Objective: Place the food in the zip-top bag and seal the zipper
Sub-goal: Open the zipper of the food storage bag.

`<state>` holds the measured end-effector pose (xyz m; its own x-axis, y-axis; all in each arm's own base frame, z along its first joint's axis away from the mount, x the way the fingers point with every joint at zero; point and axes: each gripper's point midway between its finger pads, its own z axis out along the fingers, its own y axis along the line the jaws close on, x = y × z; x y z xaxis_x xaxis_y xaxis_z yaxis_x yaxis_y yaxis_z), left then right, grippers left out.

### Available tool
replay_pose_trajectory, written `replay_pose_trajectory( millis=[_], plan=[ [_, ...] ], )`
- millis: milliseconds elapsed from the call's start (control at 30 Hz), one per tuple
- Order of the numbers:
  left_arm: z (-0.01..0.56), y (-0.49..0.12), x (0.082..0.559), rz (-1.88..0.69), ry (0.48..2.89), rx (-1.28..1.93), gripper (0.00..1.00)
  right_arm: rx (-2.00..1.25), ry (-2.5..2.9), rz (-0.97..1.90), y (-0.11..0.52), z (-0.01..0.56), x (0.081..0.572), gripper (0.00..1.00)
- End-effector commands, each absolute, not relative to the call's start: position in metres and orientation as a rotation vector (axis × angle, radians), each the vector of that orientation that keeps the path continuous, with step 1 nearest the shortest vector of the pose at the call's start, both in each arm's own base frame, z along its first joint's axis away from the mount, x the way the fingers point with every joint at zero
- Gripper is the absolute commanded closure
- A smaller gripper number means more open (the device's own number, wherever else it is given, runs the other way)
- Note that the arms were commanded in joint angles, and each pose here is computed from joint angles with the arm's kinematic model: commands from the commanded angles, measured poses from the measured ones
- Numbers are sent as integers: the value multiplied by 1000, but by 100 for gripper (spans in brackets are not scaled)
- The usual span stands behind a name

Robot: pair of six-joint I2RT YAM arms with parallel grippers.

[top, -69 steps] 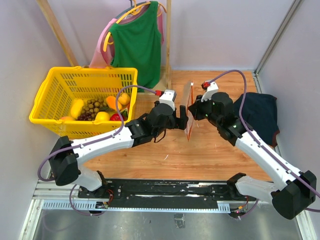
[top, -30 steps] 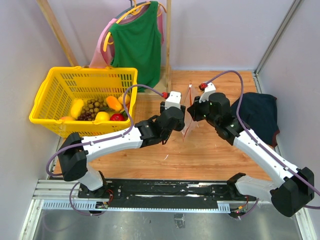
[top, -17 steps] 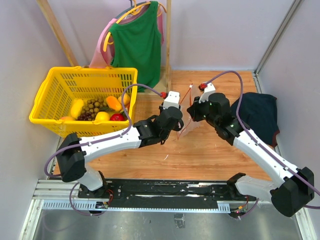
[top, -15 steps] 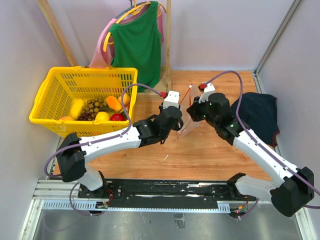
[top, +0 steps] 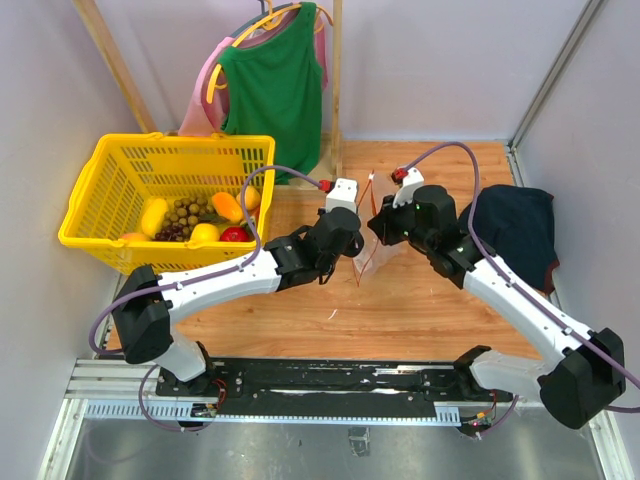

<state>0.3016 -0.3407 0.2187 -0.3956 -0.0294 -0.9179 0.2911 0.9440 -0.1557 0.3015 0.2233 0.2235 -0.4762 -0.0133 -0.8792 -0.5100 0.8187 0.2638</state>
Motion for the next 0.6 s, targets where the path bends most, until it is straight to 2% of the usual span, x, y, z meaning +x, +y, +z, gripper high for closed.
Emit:
replay_pose_trajectory(
  millis=[0, 100, 133, 567],
  plan=[
    [233, -342, 308, -373, 1915, 154, 85, -441, 1960, 672, 237, 233, 298, 99],
    [235, -330, 311, -318, 1915, 143, 98, -446, 1966, 650, 234, 234, 298, 99],
    [237, -325, 311, -294, 1911, 134, 99, -443, 1968, 638, 232, 233, 299, 99],
    [267, -261, 310, 25, 1896, 131, 100, -424, 1965, 582, 223, 238, 301, 99]
  ],
)
